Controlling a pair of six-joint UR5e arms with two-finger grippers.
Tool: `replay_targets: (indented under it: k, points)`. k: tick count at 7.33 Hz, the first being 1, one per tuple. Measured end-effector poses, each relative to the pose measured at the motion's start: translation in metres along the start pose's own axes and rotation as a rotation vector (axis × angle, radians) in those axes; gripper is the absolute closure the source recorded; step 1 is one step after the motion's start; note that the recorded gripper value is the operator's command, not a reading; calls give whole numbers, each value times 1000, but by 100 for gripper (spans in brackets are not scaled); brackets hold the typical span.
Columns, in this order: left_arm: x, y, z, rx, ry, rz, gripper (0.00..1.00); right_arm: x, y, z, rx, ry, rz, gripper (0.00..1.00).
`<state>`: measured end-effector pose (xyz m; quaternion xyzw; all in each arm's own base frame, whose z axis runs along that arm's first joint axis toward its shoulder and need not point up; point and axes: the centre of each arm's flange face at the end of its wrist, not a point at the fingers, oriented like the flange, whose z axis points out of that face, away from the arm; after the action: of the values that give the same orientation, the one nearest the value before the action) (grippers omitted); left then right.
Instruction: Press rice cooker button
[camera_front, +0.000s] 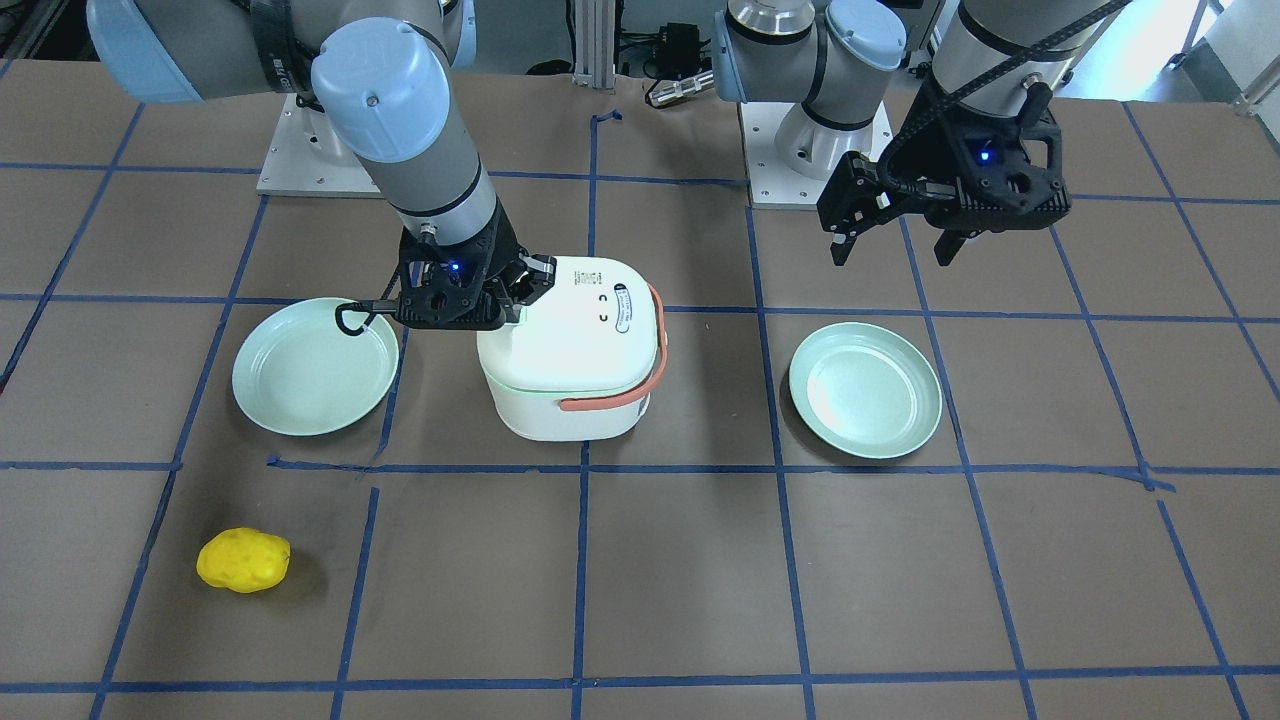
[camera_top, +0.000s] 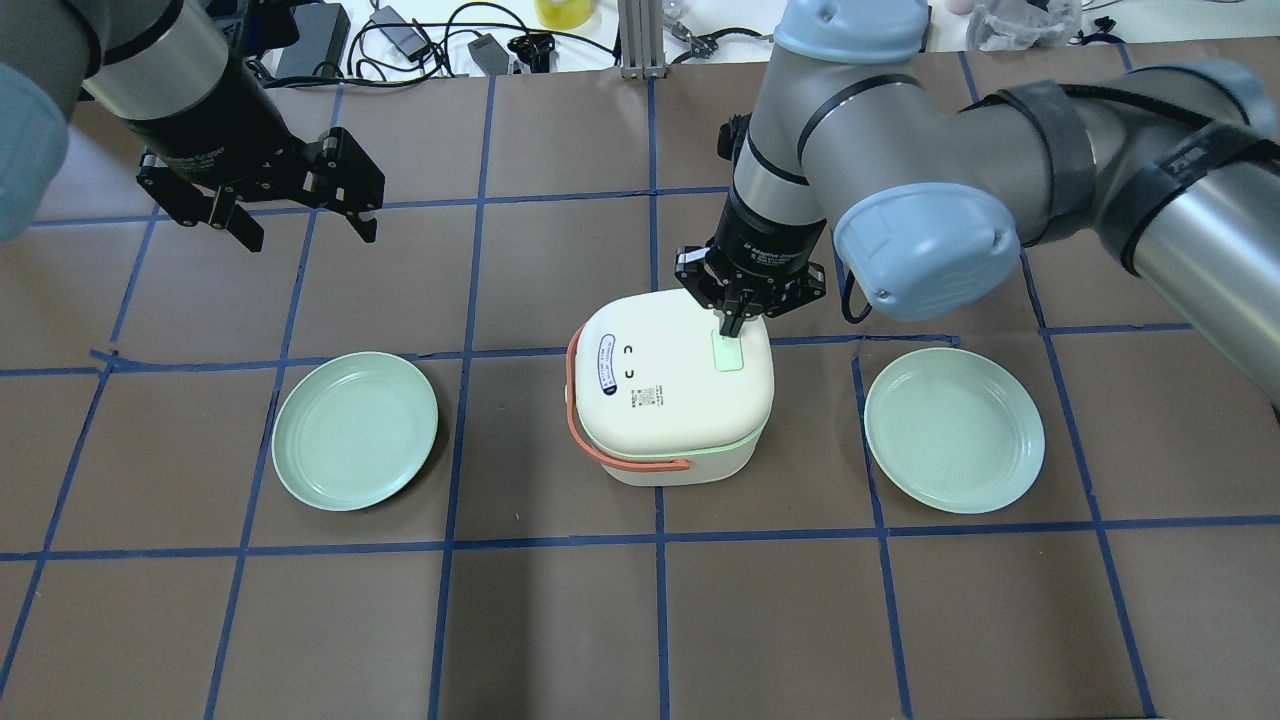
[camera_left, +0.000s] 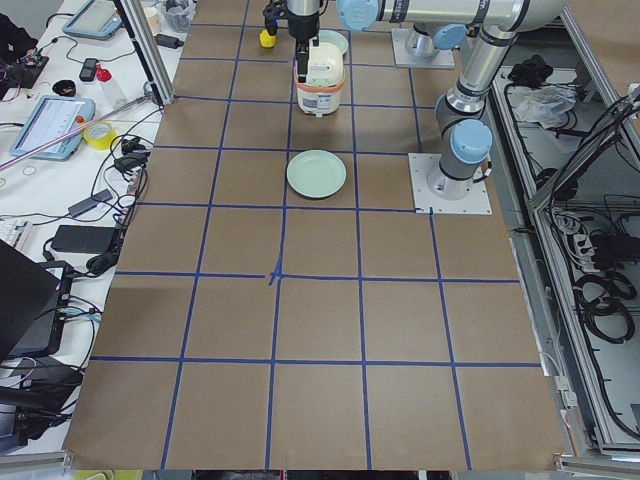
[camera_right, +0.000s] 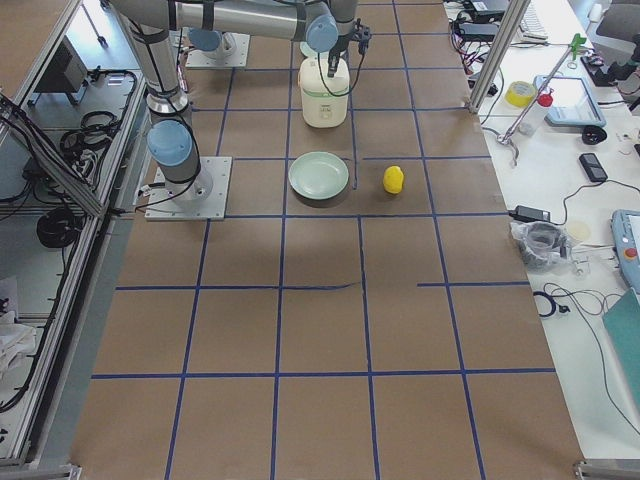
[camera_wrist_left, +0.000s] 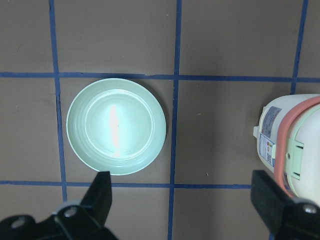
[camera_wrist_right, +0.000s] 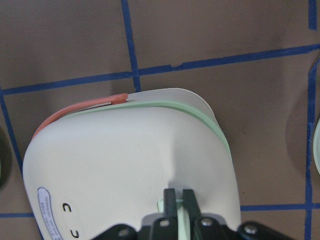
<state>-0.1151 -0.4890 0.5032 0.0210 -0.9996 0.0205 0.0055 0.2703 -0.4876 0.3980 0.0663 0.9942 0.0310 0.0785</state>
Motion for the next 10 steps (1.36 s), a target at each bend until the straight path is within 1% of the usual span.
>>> replay_targets:
  k: [1, 2, 4, 5, 6, 8, 9, 10]
  points:
    - [0, 0, 0, 0, 0, 0, 0, -5, -4, -25, 29, -6, 11, 0]
    - [0, 0, 0, 0, 0, -1, 0, -7, -7, -52, 41, -4, 21, 0]
    - [0, 0, 0, 0, 0, 0, 0, 1, -16, -105, 77, 48, 37, 0]
    - [0, 0, 0, 0, 0, 0, 0, 11, -22, -118, 90, 66, 40, 0]
    - [0, 0, 0, 0, 0, 0, 0, 30, -31, -126, 90, 81, 31, 0]
    - [0, 0, 0, 0, 0, 0, 0, 89, -50, -144, 83, 95, 11, 0]
    - [0, 0, 0, 0, 0, 0, 0, 109, -56, -150, 85, 100, 7, 1]
    - [0, 0, 0, 0, 0, 0, 0, 120, -58, -150, 84, 117, 10, 0]
